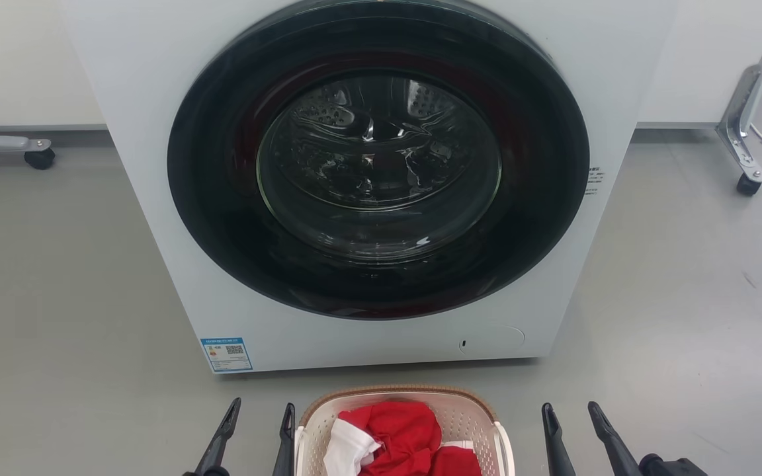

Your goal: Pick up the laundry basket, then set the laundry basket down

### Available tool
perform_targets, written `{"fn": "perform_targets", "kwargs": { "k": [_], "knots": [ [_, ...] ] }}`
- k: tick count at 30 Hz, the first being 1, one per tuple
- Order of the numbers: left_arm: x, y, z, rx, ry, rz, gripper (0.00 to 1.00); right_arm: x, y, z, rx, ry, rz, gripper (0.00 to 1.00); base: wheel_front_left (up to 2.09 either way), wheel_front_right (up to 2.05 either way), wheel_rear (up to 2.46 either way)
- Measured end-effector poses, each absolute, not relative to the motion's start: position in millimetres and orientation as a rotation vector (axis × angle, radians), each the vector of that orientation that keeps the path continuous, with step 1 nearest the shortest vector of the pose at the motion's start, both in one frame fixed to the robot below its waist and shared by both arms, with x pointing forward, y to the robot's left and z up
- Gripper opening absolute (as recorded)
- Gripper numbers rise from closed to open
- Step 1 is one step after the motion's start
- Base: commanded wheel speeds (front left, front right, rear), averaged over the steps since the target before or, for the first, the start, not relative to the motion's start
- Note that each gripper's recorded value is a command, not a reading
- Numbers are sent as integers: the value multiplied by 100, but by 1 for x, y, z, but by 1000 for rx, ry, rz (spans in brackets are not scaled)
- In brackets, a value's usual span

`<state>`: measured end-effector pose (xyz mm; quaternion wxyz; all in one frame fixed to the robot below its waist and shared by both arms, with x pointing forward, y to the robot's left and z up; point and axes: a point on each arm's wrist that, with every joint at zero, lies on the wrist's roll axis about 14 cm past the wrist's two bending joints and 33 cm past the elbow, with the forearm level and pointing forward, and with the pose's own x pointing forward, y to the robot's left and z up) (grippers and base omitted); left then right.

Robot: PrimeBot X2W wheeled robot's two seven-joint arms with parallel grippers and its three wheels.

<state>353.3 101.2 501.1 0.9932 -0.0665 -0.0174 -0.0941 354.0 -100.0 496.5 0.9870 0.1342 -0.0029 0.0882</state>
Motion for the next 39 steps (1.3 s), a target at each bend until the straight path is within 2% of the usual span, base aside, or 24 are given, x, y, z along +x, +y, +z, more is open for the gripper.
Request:
{"fn": "perform_targets", "kwargs": {
  "k": [39],
  "knots": [
    [355,110,506,-170,-48,-148,100,353,-114,507,257,-52,141,100,0,0,0]
  ]
}}
